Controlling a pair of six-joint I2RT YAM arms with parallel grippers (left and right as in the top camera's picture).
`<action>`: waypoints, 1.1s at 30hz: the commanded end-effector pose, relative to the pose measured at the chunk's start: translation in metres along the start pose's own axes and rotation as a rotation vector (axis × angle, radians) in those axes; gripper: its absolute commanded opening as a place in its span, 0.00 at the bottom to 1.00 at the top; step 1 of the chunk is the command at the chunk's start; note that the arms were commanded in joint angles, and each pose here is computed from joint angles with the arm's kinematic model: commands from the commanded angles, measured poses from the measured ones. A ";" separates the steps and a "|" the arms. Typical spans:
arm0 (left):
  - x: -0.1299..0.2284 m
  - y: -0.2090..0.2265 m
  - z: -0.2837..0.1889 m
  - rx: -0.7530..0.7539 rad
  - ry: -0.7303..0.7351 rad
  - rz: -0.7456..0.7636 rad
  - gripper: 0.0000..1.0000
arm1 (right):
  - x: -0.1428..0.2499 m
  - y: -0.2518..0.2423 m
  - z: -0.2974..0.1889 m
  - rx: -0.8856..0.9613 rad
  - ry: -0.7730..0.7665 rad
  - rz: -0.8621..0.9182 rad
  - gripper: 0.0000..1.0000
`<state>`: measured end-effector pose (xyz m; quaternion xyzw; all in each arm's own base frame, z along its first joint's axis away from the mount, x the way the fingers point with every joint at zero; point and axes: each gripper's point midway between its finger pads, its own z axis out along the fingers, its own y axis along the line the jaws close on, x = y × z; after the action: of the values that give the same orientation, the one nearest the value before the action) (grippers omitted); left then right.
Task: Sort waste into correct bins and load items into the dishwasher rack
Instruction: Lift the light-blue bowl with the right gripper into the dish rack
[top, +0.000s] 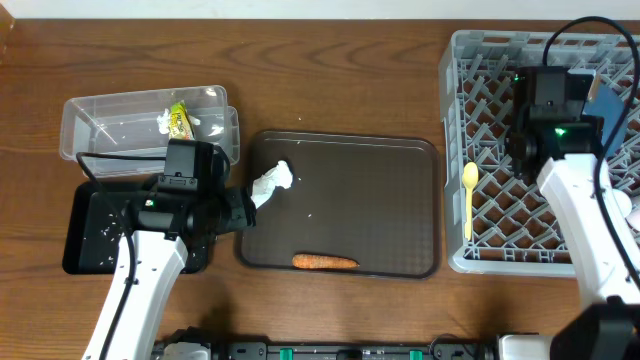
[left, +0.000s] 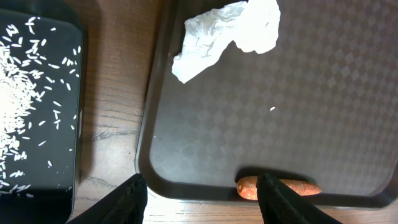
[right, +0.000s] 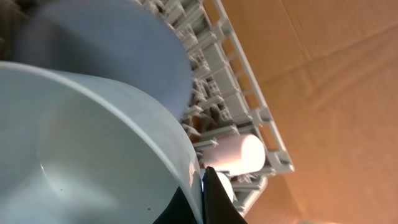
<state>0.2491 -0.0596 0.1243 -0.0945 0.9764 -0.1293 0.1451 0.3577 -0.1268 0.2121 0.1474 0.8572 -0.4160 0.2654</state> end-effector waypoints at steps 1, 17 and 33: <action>0.002 0.005 0.003 -0.020 0.011 -0.010 0.59 | 0.005 -0.021 0.010 0.165 0.025 0.016 0.01; 0.002 0.005 0.003 -0.020 0.012 -0.010 0.59 | 0.051 0.003 0.034 0.222 0.184 -0.070 0.01; 0.002 0.005 0.003 -0.020 0.012 -0.010 0.59 | 0.064 0.035 0.010 0.128 0.197 -0.109 0.05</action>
<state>0.2484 -0.0595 0.1240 -0.0947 0.9766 -0.1290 0.1434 0.3261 -0.1196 0.1648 0.1516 0.8429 -0.4916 0.1576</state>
